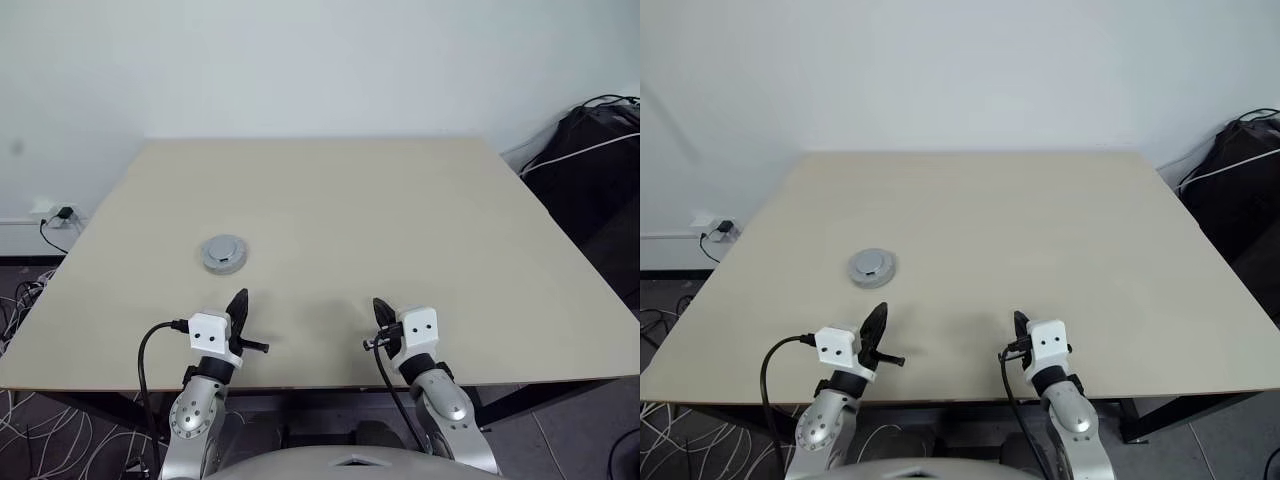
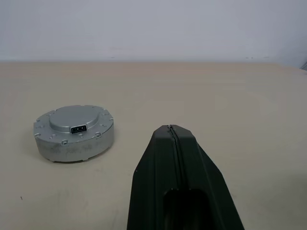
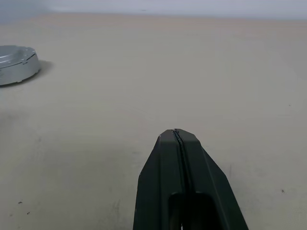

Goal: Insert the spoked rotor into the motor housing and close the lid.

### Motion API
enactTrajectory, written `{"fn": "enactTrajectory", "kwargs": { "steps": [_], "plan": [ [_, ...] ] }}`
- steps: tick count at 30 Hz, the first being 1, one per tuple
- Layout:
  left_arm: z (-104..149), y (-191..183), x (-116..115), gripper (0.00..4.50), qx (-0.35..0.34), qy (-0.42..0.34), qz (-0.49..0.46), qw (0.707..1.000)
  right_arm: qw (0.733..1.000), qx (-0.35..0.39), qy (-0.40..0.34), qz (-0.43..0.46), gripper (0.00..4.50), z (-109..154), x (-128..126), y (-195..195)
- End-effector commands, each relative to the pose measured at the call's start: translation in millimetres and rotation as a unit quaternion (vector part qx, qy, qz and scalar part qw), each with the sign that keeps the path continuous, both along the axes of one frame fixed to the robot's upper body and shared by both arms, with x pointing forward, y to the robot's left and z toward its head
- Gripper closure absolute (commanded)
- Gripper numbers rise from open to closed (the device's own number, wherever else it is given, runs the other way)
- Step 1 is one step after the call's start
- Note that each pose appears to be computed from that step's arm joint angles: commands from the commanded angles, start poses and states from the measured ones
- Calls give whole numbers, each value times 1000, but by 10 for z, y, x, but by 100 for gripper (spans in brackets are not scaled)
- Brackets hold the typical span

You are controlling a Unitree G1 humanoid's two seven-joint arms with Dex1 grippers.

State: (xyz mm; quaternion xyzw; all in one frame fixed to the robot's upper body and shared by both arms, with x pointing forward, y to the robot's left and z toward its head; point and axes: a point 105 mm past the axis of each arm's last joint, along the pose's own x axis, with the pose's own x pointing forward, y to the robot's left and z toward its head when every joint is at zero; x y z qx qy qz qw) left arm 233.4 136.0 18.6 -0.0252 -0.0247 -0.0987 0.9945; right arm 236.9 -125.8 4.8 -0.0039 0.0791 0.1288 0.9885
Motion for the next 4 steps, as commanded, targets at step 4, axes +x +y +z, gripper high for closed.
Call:
{"fn": "enactTrajectory", "kwargs": {
  "steps": [4],
  "plan": [
    [71, -10, 31, 450, -4, -15, -3, 1000, 1000, 6, -30, 1, 448, 159, 59, 23]
  ]
}}
